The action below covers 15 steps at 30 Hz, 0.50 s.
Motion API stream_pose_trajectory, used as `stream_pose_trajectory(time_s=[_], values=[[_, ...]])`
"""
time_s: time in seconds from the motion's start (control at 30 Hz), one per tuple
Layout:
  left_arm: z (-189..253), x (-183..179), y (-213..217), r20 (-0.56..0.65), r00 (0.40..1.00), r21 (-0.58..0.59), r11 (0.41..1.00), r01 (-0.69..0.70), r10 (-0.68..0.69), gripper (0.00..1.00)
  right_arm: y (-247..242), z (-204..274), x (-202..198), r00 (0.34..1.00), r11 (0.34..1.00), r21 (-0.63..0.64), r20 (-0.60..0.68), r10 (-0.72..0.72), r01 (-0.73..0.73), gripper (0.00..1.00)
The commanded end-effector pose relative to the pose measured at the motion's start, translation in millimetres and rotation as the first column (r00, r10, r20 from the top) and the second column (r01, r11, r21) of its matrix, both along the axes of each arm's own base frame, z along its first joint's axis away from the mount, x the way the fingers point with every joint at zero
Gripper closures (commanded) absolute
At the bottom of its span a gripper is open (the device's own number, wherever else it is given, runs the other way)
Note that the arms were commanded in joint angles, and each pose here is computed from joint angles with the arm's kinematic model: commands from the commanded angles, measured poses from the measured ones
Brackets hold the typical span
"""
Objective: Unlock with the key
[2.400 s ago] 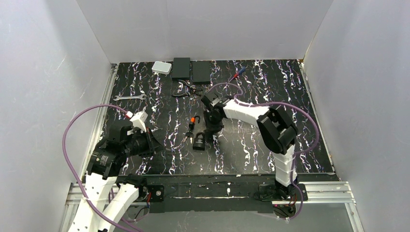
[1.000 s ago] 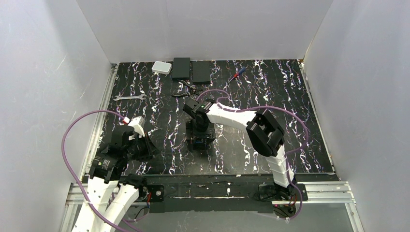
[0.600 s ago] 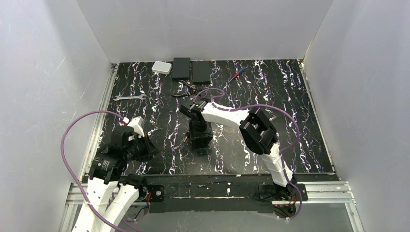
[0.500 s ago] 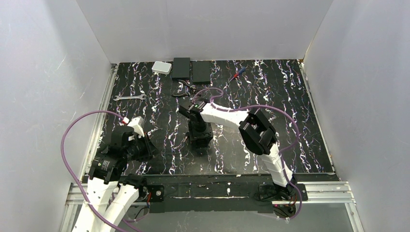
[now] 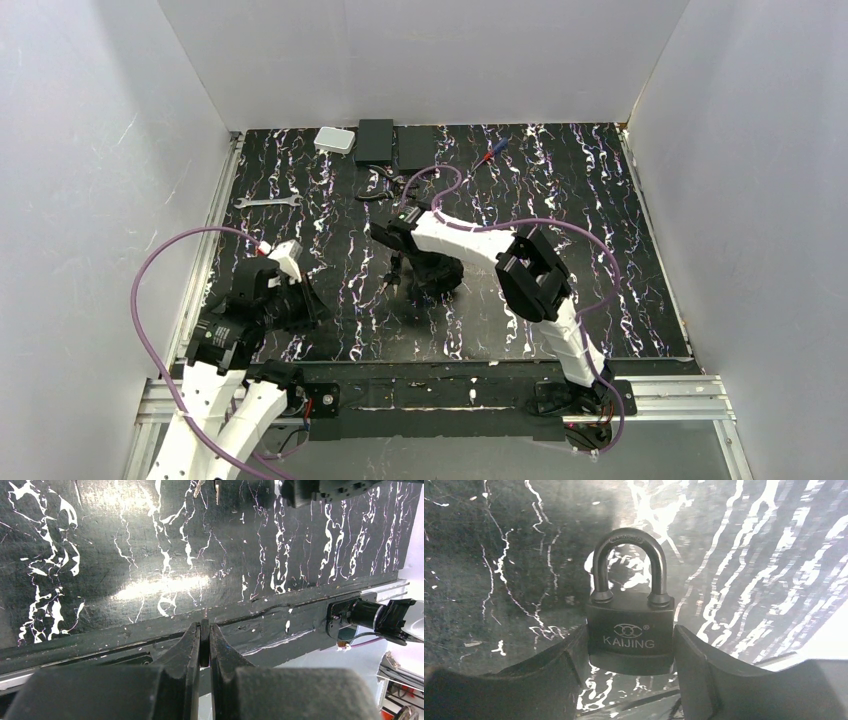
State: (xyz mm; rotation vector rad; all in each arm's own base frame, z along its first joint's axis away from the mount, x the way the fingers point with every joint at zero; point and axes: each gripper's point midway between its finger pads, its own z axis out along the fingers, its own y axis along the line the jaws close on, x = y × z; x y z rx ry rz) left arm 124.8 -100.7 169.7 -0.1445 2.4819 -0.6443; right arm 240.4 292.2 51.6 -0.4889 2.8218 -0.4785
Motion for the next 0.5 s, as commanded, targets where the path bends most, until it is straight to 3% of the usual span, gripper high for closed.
stream_pose_trajectory(time_s=[0.0,0.07,0.17,0.47], values=[[-1,1,-6,-0.012,0.999,-0.017,0.999,0.036,-0.036,1.00,-20,62,17,0.984,0.990,-0.133,0.167,0.059,-0.037,0.87],[2,5,-10,-0.009,1.000,-0.039,0.999,0.029,-0.030,1.00,-17,68,19,0.982,0.993,-0.110,0.181,0.053,-0.034,0.88],[15,15,-21,0.009,1.000,-0.111,0.994,0.013,-0.013,1.00,-9,79,20,0.983,0.999,-0.040,0.185,0.024,-0.017,0.99],[51,65,-54,-0.054,0.983,-0.389,0.903,-0.180,0.173,1.00,-12,107,46,0.955,0.953,0.208,0.155,-0.254,0.220,0.99]])
